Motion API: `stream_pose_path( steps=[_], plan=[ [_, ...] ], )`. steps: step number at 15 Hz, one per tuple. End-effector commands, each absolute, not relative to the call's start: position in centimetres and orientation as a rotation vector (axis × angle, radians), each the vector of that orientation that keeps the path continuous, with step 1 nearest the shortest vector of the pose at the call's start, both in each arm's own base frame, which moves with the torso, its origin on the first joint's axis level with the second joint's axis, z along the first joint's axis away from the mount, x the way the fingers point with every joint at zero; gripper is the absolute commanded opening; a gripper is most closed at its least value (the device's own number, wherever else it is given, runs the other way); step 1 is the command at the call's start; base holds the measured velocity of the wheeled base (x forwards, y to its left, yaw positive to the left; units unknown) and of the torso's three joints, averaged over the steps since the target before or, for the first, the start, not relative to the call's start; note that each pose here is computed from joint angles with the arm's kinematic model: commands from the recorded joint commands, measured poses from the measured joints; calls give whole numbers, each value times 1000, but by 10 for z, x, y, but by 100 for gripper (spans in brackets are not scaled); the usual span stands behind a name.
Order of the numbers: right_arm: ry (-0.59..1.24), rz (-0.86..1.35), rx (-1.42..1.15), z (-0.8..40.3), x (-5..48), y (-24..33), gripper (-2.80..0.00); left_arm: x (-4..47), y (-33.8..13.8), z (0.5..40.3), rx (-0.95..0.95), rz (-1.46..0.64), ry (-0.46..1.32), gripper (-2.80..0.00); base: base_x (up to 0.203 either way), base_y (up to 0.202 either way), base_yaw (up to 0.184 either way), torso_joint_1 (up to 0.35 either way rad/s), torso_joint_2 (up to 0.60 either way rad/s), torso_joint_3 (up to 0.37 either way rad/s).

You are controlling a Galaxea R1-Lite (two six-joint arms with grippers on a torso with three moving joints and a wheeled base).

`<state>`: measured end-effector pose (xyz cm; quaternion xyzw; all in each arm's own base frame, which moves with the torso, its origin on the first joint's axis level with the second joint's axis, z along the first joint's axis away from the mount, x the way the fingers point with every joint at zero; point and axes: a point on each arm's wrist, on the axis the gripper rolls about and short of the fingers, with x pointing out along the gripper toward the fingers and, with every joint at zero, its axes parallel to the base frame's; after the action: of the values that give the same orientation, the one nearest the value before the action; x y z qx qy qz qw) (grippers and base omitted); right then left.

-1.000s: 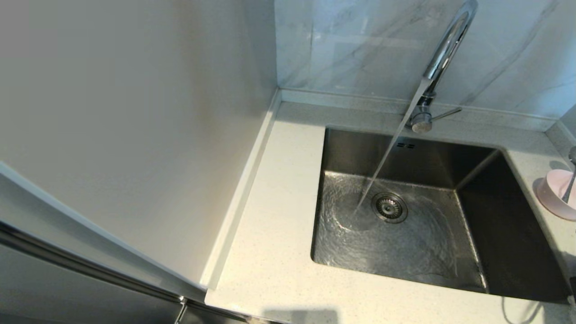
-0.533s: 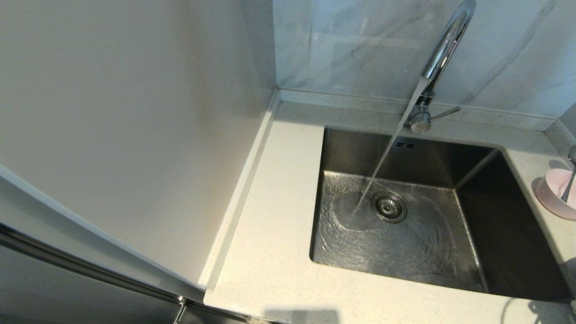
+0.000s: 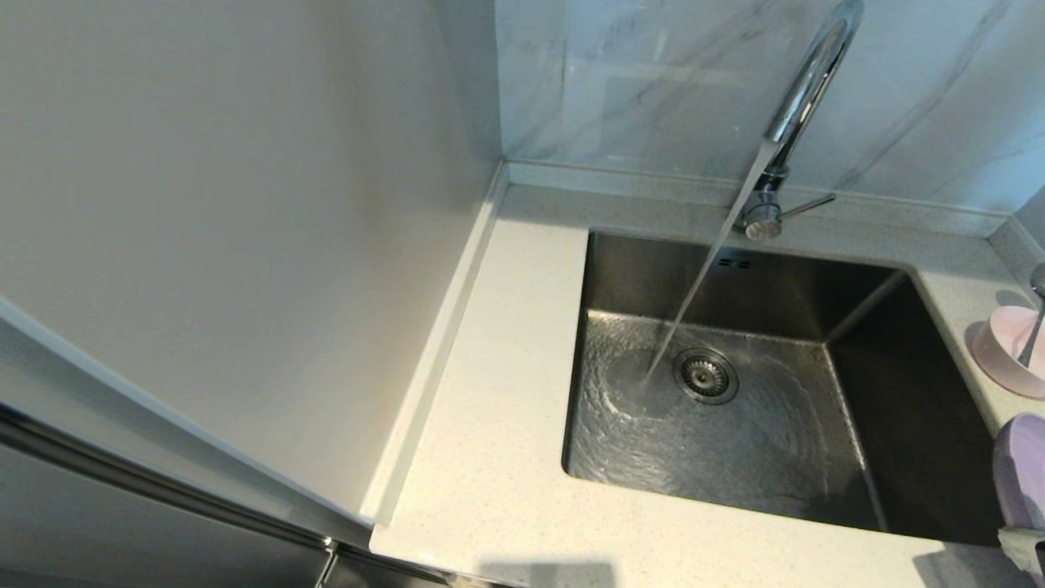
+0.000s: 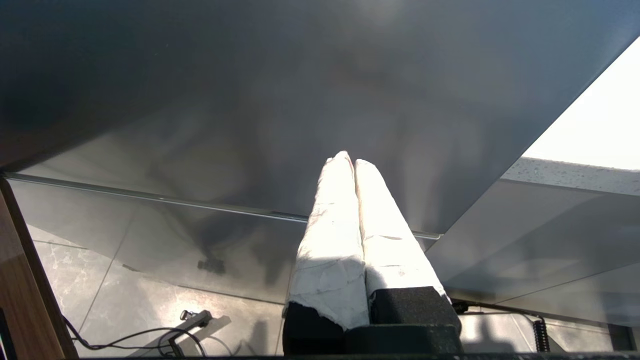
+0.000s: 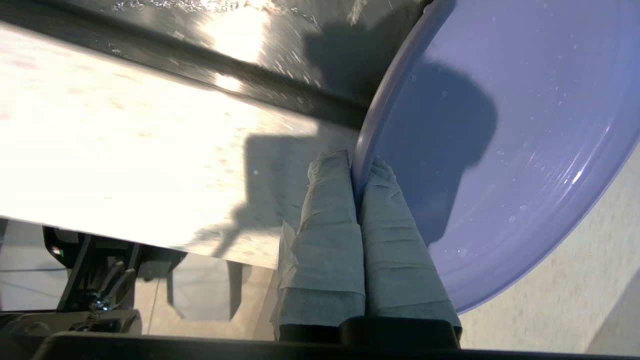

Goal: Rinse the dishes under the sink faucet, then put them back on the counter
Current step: Rinse the plate

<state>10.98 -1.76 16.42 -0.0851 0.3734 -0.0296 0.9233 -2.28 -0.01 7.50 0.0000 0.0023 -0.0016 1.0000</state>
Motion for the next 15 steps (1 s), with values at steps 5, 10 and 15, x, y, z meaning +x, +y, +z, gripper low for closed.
stream_pose_path(
  steps=[5, 10, 15],
  plan=[
    [542, 111, -262, 197, 93, 5, -280, -23, 0, 75, 0, -3, 5, -280, 0, 0, 0, 0, 0, 0],
    [444, 290, -315, 211, 84, 23, -280, -23, 0, 75, 0, -3, 5, -280, 0, 0, 0, 0, 0, 0],
    [404, 523, -404, 225, 93, 50, -280, -23, 0, 75, 0, -3, 5, -280, 0, 0, 0, 0, 0, 0]
  ],
)
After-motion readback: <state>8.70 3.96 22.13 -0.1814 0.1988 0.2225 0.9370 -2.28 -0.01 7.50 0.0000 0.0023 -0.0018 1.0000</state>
